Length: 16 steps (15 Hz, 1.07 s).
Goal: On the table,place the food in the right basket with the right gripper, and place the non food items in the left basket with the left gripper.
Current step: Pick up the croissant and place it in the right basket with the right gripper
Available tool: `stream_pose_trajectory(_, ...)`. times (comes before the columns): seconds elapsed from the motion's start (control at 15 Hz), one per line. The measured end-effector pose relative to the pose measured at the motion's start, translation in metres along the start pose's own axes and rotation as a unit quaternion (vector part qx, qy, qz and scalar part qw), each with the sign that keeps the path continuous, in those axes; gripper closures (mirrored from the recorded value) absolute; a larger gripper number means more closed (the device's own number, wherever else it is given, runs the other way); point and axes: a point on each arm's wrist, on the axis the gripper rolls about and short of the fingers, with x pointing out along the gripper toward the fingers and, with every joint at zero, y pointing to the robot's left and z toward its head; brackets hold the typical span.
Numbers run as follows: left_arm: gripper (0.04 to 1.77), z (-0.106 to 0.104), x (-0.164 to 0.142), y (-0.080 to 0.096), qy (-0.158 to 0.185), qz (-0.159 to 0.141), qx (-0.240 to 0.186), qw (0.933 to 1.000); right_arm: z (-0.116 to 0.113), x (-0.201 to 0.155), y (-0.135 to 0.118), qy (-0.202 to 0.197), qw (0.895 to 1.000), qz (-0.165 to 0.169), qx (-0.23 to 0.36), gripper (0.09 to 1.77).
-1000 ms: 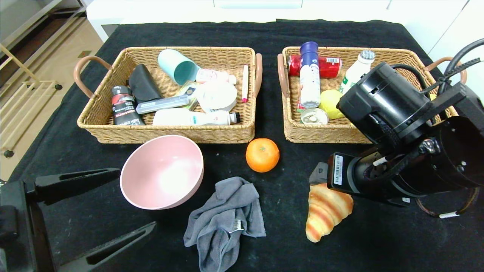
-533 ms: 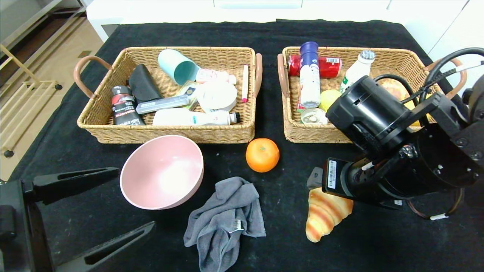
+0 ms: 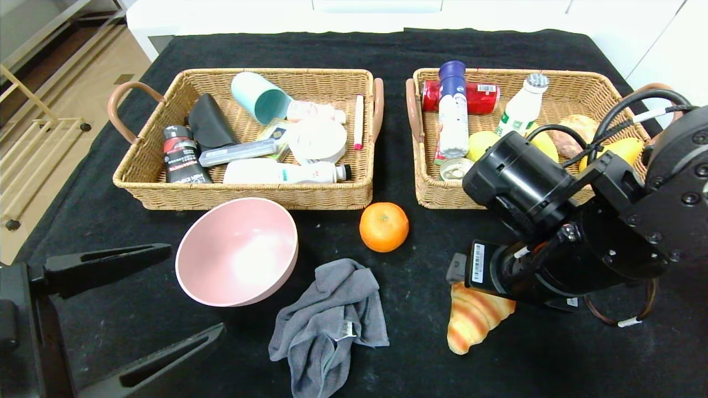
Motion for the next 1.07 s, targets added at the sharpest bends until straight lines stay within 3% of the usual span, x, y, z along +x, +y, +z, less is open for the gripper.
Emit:
stream_pose_trajectory(1.0, 0.09, 0.001, -0.002, 0.0, -0.005, 0.001, 0.003, 1.0, -0.002, 0.018, 0.001, 0.013, 1.0, -0.023, -0.003, 0.15)
stream_pose_trajectory(1.07, 0.09, 0.001, -0.002, 0.0, -0.005, 0.001, 0.003, 1.0, -0.002, 0.018, 0.001, 0.013, 1.0, -0.022, -0.003, 0.33)
